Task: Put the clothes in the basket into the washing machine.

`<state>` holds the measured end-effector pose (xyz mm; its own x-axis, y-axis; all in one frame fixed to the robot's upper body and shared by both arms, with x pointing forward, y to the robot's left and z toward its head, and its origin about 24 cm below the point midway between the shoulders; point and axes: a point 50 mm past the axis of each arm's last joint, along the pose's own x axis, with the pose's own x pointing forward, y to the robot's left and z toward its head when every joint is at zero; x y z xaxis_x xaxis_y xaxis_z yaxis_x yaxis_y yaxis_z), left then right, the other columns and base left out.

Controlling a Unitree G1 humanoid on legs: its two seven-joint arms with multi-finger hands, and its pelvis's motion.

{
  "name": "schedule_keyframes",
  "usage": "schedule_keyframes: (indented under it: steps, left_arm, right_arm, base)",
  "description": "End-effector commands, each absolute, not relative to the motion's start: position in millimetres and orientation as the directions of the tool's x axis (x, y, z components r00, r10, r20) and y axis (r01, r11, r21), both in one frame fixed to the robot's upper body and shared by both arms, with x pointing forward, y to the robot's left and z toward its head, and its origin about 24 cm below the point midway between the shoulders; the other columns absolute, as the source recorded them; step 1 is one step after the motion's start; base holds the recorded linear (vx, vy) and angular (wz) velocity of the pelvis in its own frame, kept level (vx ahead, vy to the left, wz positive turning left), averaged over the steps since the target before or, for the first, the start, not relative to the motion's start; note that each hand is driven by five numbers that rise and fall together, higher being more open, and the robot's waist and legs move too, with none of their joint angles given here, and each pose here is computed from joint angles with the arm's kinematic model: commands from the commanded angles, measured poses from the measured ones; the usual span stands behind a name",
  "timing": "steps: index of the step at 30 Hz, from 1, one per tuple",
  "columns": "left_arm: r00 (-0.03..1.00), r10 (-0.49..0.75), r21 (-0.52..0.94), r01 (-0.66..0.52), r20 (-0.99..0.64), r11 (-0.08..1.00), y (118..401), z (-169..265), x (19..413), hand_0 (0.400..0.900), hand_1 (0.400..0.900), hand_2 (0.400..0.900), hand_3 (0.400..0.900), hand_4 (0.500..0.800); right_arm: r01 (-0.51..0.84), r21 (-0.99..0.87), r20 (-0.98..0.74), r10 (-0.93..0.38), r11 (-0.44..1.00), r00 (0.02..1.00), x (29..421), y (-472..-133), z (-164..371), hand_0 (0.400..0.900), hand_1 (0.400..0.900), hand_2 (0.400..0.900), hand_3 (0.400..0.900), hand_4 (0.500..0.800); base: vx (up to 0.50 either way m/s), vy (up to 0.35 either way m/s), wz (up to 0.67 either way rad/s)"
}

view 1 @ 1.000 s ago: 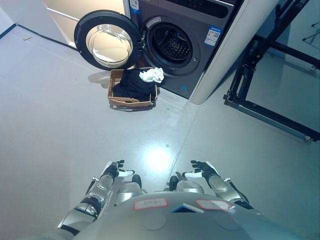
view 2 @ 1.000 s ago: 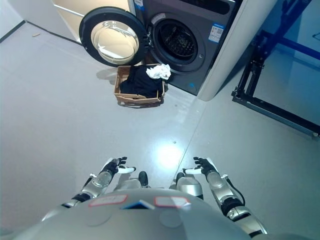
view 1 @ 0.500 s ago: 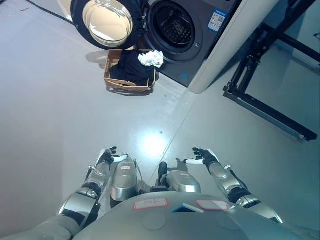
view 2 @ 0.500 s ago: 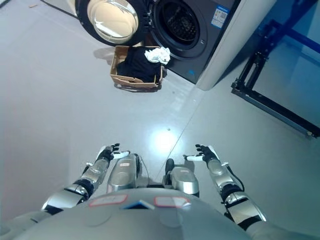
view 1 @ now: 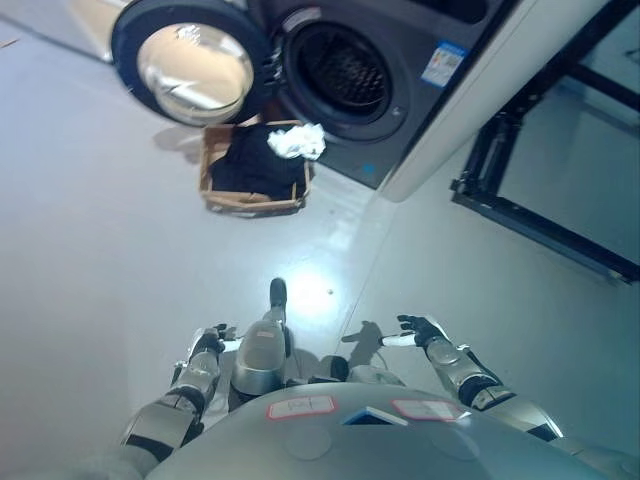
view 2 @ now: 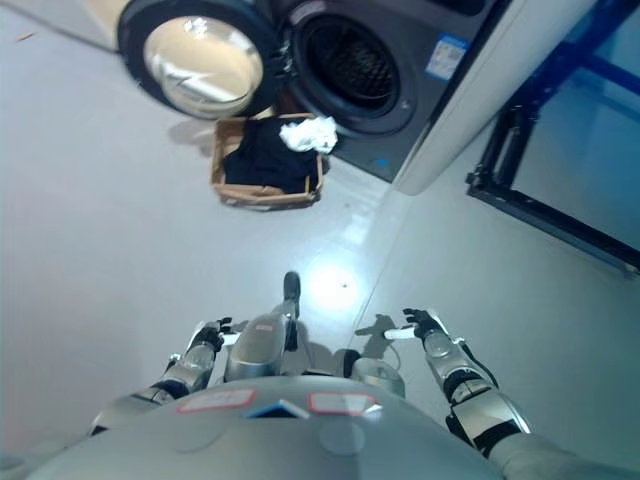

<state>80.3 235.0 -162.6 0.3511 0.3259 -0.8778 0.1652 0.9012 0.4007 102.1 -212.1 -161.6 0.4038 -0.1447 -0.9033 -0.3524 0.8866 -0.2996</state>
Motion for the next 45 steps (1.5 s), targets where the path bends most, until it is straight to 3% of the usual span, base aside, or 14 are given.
schedule_keyframes:
  steps: [1,11,12,14,19,24,30,37,45]
  left_arm:
    - [0.460,0.313,0.421,0.151,-0.831,0.895,240,-152,114,0.900,0.900,0.900,0.900,0.800]
    - [0.489,0.283,0.417,0.190,-0.825,0.889,236,-149,129,0.900,0.900,0.900,0.900,0.800]
    - [0.473,0.251,0.406,0.261,-0.844,0.876,234,-152,124,0.900,0.900,0.900,0.900,0.800]
    - [0.471,0.268,0.419,0.251,-0.840,0.873,238,-151,124,0.900,0.900,0.900,0.900,0.800]
    - [0.443,0.313,0.443,0.229,-0.840,0.867,250,-152,109,0.900,0.900,0.900,0.900,0.800]
    - [0.482,0.322,0.472,0.227,-0.815,0.852,255,-148,117,0.900,0.900,0.900,0.900,0.800]
    - [0.650,0.272,0.537,0.251,-0.710,0.805,245,-125,178,0.900,0.900,0.900,0.900,0.800]
    - [0.789,0.271,0.579,0.127,-0.551,0.806,240,-96,224,0.900,0.900,0.900,0.900,0.800]
    - [0.875,0.285,0.580,-0.005,-0.392,0.815,236,-63,263,0.900,0.900,0.900,0.900,0.800]
  right_arm:
    - [-0.339,-0.317,-0.876,-0.136,0.886,0.463,115,-214,-156,0.900,0.900,0.900,0.900,0.800]
    - [-0.297,-0.345,-0.863,-0.176,0.890,0.474,114,-221,-154,0.900,0.900,0.900,0.900,0.800]
    - [-0.255,-0.395,-0.832,-0.227,0.882,0.506,158,-230,-142,0.900,0.900,0.900,0.900,0.800]
    - [-0.273,-0.384,-0.857,-0.231,0.882,0.461,125,-234,-151,0.900,0.900,0.900,0.900,0.800]
    - [-0.327,-0.397,-0.867,-0.234,0.857,0.439,115,-238,-154,0.900,0.900,0.900,0.900,0.800]
    - [-0.313,-0.467,-0.802,-0.248,0.827,0.543,137,-256,-138,0.900,0.900,0.900,0.900,0.800]
    - [-0.236,-0.555,-0.668,-0.259,0.797,0.698,187,-264,-110,0.900,0.900,0.900,0.900,0.800]
    - [-0.213,-0.698,-0.392,-0.116,0.683,0.913,281,-236,-44,0.900,0.900,0.900,0.900,0.800]
    - [-0.032,-0.870,-0.059,-0.039,0.492,0.998,358,-222,52,0.900,0.900,0.900,0.900,0.800]
  base:
    - [0.458,0.252,0.24]
    - [0.461,0.065,0.69]
    - [0.556,-0.186,1.28]
    - [0.550,-0.199,1.27]
    - [0.360,-0.206,0.97]
    - [0.153,-0.288,1.49]
    - [-0.252,-0.279,1.46]
    - [-0.217,-0.124,0.04]
    - [-0.085,-0.081,-0.12]
